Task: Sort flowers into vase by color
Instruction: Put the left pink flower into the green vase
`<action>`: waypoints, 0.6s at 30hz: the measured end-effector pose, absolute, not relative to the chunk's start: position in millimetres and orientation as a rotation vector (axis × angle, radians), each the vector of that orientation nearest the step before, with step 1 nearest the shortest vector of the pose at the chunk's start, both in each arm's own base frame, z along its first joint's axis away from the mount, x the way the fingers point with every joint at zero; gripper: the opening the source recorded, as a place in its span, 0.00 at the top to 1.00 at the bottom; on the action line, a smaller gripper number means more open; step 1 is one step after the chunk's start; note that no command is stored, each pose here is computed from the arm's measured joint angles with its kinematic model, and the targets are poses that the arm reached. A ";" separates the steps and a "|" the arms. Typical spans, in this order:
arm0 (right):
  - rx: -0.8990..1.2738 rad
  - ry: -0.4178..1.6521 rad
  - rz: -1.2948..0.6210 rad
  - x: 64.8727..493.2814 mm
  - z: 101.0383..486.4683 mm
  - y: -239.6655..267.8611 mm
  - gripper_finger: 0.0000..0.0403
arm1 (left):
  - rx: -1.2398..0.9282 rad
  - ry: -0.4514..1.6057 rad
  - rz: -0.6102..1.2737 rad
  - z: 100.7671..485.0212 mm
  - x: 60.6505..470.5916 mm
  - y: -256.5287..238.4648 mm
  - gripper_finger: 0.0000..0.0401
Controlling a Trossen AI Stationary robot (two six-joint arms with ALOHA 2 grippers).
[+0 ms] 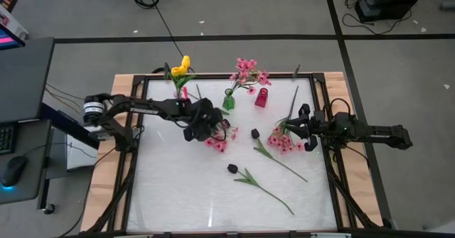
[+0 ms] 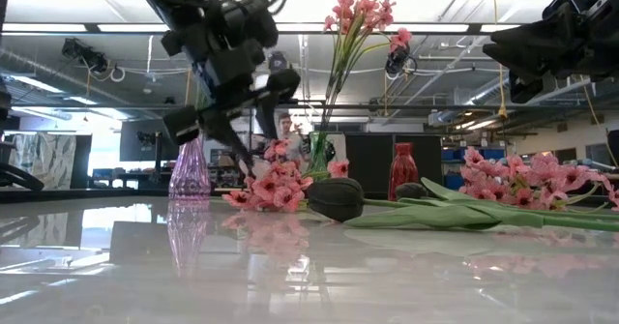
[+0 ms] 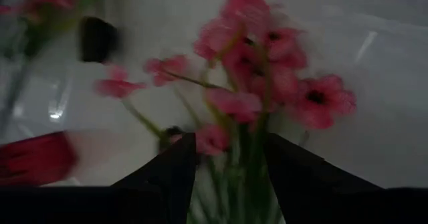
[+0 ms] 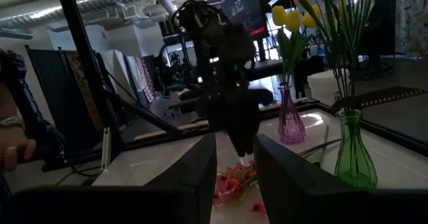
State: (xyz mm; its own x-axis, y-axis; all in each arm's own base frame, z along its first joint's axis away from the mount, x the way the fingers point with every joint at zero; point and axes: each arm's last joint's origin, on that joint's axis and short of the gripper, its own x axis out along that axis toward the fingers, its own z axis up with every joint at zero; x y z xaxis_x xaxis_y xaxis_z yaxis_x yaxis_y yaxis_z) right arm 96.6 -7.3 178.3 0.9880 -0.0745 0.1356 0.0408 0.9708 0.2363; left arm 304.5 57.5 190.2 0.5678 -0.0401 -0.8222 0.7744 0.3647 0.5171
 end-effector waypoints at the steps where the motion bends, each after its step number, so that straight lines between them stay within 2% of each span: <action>1: 0.235 -0.145 -0.058 96.6 178.3 -7.3 0.73 | 1.074 0.828 -0.616 186.7 305.5 57.6 0.54; 18: 0.235 -0.147 -0.057 96.6 178.6 -7.3 0.73 | 1.040 0.886 -0.672 153.2 316.7 58.9 0.54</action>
State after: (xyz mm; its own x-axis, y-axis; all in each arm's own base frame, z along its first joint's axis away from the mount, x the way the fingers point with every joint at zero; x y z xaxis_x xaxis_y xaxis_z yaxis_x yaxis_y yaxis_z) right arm 96.6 -7.3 178.6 0.9876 -0.0737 0.1385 0.0393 0.9709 0.2361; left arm 316.7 58.9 153.2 0.4927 -0.0625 -0.8680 0.8191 0.3702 0.4383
